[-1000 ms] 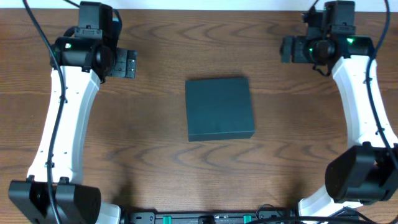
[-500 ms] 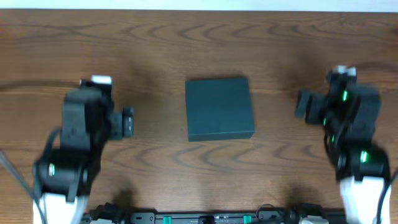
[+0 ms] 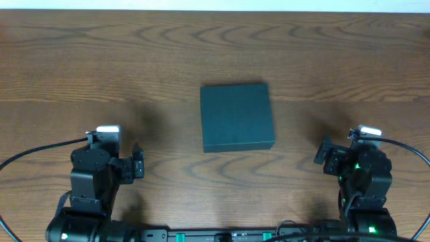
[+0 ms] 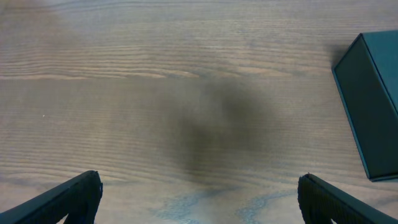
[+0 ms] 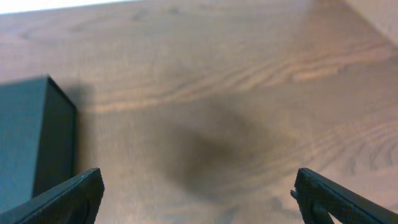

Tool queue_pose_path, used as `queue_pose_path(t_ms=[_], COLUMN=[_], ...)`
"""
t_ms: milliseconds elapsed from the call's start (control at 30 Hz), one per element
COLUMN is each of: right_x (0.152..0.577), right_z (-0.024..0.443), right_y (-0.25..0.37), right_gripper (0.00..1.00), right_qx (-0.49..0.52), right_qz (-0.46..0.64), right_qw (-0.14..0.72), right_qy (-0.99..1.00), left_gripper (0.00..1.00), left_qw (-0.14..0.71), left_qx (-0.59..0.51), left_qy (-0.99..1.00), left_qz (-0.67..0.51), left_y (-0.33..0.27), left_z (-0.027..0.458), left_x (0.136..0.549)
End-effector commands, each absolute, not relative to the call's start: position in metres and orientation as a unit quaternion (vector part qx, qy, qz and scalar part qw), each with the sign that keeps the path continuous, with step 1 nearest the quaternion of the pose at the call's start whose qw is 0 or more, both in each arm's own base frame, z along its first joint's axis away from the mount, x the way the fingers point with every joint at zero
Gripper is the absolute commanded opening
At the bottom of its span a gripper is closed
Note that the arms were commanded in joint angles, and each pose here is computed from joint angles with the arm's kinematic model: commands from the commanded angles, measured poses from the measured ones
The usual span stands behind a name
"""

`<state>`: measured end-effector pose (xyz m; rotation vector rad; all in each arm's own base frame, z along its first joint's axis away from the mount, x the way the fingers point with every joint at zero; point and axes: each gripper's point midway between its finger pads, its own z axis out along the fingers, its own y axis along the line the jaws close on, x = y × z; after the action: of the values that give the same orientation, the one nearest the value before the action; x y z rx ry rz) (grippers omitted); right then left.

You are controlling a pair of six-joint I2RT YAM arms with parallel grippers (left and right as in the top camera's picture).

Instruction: Pack container

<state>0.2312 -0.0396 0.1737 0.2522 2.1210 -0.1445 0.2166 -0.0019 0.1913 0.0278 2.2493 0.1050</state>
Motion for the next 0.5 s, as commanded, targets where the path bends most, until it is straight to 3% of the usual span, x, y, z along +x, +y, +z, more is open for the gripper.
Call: queue_pose_path(t_ms=[0, 467], right_x=[0.226, 0.197], right_z=[0.166, 0.131], right_y=[-0.04, -0.039], right_gripper=[0.99, 0.99], right_qx=[0.11, 0.105], right_qz=[-0.062, -0.069], right_qw=[0.466, 0.38], right_qy=[0.876, 0.916], left_gripper=[0.98, 0.99], left_qw=[0.43, 0.431], left_qx=[0.005, 0.005], left_qy=[0.902, 0.902], left_qz=[0.043, 0.043], left_y=[-0.001, -0.001], left_z=[0.192, 0.192], left_x=[0.218, 0.218])
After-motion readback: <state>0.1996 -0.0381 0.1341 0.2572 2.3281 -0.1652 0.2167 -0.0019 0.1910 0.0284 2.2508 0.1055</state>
